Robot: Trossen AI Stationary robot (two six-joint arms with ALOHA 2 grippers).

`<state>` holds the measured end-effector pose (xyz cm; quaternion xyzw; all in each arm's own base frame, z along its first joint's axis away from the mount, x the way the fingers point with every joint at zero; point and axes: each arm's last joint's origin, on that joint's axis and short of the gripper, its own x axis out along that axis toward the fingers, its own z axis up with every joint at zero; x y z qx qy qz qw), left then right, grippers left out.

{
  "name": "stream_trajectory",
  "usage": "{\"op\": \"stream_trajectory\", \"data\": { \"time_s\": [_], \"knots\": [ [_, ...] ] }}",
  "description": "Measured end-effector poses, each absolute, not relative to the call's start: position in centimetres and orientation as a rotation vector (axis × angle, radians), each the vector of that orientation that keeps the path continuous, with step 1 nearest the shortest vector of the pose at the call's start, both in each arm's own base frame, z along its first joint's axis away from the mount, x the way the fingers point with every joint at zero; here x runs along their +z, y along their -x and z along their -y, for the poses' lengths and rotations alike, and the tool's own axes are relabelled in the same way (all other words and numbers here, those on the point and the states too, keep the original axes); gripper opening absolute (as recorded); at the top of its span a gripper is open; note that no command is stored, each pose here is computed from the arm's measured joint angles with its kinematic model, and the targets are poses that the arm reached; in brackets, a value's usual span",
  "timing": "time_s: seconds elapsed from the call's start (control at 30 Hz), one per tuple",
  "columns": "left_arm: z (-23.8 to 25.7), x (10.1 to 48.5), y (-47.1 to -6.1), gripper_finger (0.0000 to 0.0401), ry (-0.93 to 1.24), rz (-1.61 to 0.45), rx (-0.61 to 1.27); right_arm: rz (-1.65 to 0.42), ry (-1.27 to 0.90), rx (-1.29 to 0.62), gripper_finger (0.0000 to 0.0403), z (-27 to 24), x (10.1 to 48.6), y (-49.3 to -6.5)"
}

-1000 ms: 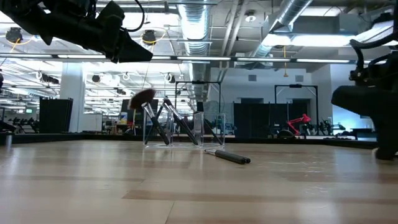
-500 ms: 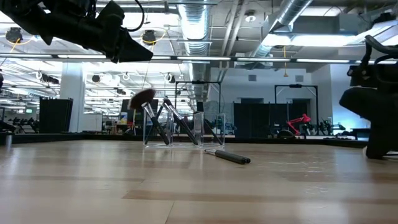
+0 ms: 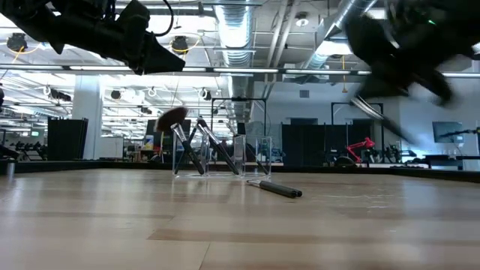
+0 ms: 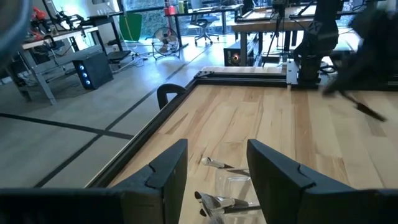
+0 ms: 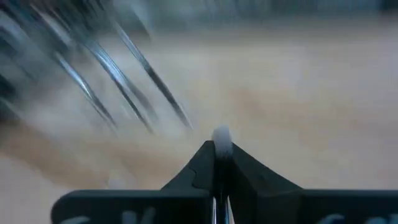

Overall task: Put items in baskets/containers
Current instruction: Put the black powder brush into the transparent organizer

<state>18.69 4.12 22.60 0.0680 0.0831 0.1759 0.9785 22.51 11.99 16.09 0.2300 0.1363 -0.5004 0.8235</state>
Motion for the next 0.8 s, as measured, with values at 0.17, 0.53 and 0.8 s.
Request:
{"op": "stream_trajectory", "data": {
  "time_s": [0.17, 0.53, 0.8],
  "knots": [
    [-4.1, 22.6, -18.7, 0.0163, -0.120, -0.162, 0.356, 0.062, -0.118, -1.114, 0.0009, -9.4, 17.9, -25.9],
    [-4.1, 22.5, -18.7, 0.0163, -0.122, -0.161, 0.356, -0.026, 0.010, -1.468, 0.0007, 0.0, 21.6, -32.9],
    [-4.1, 22.4, -18.6, 0.0163, -0.122, -0.164, 0.355, -0.217, -0.061, -1.138, 0.0004, 3.5, 21.0, -35.9]
  ]
}}
